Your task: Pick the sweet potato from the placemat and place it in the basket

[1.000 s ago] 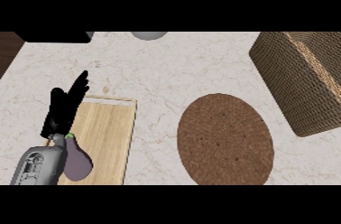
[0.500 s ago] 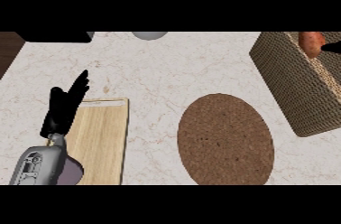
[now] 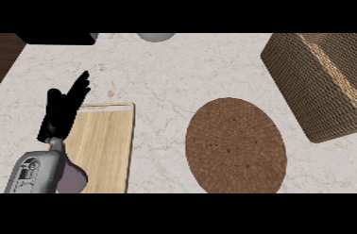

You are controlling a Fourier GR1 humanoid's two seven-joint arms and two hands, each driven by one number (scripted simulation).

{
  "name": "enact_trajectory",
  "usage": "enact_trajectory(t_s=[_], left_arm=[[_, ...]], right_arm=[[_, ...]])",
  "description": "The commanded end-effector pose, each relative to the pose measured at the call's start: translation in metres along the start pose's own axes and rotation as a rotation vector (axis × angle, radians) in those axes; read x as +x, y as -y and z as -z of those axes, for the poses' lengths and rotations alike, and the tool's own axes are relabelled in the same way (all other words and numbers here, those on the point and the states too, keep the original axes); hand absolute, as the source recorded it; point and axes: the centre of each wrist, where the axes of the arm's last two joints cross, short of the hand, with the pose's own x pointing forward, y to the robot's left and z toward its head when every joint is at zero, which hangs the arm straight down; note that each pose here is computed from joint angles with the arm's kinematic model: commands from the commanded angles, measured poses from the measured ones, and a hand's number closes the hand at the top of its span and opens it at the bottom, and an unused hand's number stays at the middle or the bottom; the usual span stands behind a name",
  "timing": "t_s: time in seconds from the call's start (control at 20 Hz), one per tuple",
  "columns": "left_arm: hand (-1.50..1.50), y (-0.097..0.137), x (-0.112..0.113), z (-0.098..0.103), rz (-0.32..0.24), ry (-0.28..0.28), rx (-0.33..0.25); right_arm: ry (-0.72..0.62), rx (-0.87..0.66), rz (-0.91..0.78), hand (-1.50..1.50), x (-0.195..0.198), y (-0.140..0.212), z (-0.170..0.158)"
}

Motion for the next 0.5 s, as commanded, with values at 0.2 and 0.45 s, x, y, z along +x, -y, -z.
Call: enact_trajectory(t_s=[0.2,0.45], left_arm=[[0.00,0.008,-0.021,-0.004,-0.010,-0.024,0.018],[0.00,0.005,0.002,-0.002,0.006,-0.009,0.006]], right_arm=[[-0.158,-0.165,0.180,-1.50,-0.039,0.082,-0.008],[-0.186,-0.143,0.139,-1.50,-0.099,0.136,-0.042]])
